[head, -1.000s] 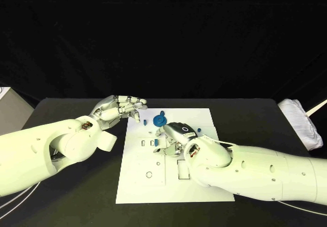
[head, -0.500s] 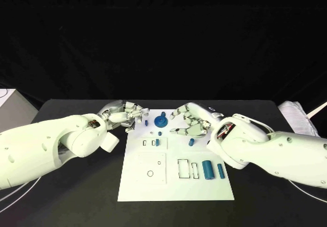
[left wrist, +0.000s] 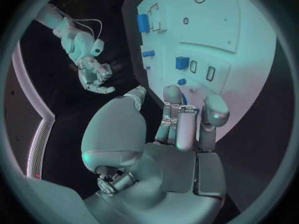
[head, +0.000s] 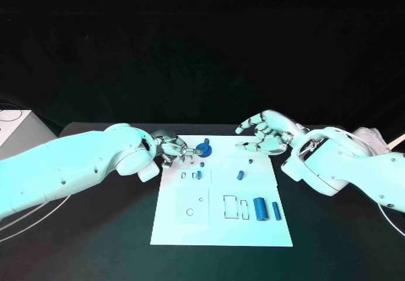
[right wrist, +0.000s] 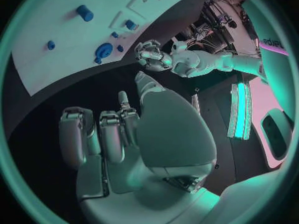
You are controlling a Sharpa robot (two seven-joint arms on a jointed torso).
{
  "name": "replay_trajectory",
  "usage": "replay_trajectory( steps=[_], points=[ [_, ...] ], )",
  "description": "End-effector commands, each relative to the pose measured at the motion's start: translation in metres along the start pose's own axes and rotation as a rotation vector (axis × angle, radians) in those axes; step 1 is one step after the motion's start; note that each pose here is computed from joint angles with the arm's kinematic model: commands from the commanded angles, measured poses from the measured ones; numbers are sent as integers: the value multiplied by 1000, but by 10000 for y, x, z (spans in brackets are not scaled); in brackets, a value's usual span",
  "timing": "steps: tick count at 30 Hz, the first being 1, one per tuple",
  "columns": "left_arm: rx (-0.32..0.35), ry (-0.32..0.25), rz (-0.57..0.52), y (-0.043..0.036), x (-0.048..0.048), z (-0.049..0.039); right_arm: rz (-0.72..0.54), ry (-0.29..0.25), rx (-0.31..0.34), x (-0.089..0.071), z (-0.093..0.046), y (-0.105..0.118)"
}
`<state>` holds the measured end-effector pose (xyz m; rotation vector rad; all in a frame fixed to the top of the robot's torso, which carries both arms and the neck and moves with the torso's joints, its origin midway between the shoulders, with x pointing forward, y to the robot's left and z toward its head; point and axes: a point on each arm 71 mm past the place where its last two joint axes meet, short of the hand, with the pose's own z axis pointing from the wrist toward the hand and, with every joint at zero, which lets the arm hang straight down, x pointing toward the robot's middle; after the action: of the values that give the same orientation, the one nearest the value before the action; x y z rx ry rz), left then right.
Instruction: Assemble the parts on the task board
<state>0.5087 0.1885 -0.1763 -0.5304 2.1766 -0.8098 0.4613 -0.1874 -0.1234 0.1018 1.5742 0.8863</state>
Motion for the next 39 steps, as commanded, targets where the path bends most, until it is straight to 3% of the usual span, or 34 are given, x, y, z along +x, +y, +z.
replay_trajectory(
  steps=[1,9,20,39],
  points=[
    [-157,32,203,40,30,57,40,17,24,-21,7,-57],
    [-231,92,329,-58,73,202,37,4,55,-69,18,-136],
    [-235,105,364,-213,176,352,35,7,75,-68,43,-161],
    [-223,155,383,-308,299,401,31,15,88,-56,75,-177]
  ],
)
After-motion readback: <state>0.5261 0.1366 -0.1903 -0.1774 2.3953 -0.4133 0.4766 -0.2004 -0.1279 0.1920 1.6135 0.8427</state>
